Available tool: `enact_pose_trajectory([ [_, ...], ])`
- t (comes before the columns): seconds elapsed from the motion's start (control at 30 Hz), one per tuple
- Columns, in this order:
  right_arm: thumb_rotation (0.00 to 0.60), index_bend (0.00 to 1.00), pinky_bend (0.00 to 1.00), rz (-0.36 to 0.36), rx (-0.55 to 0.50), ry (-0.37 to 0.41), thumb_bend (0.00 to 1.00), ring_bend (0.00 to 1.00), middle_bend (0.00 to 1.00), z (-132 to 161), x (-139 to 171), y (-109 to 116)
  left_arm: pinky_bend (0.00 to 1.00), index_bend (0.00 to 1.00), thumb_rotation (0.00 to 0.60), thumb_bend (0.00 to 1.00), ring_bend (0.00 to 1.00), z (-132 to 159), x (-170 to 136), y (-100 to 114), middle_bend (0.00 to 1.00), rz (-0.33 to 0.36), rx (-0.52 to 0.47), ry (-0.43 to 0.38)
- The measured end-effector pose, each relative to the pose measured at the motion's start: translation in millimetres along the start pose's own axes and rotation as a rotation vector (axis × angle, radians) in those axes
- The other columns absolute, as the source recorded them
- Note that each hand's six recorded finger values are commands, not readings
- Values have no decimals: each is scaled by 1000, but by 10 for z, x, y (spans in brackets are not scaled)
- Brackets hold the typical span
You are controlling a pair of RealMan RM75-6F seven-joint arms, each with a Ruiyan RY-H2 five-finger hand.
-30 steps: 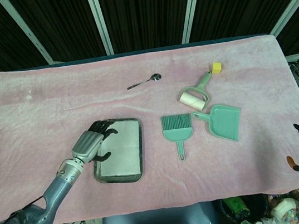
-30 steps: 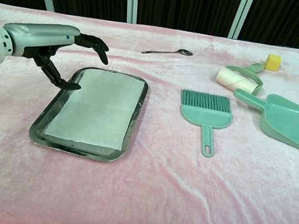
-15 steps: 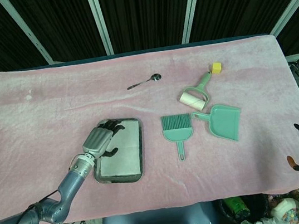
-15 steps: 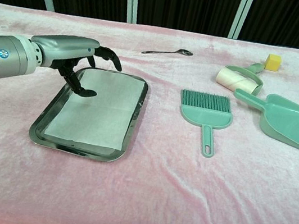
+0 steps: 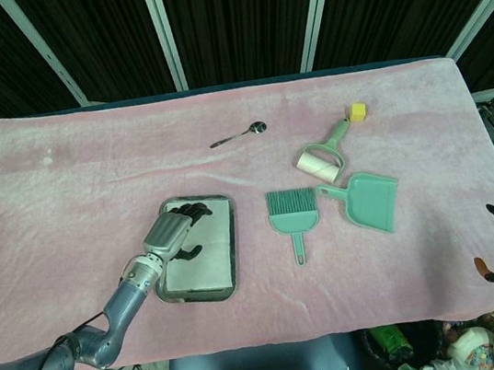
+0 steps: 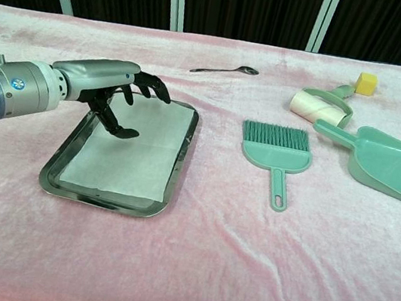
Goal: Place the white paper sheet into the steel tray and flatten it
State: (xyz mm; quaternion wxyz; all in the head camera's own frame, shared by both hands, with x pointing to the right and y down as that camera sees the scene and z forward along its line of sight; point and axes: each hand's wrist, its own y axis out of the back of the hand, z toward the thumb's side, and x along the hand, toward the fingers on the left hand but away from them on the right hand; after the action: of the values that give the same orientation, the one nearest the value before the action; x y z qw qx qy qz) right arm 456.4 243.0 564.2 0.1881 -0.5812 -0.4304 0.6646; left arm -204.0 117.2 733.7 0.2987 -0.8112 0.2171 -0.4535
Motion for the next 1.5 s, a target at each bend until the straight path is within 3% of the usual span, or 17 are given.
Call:
enact_pose_trajectory([
  [1.07,600,60,153,4,-7,0,263,102,18,-2,-2,5,310,192,600,323,156,56,25,-196,160,-47,-30,-8],
  [1.5,600,60,153,2,-9,1,263,102,17,-1,-1,10,292,192,600,323,156,70,18,-184,160,-31,36,-24],
])
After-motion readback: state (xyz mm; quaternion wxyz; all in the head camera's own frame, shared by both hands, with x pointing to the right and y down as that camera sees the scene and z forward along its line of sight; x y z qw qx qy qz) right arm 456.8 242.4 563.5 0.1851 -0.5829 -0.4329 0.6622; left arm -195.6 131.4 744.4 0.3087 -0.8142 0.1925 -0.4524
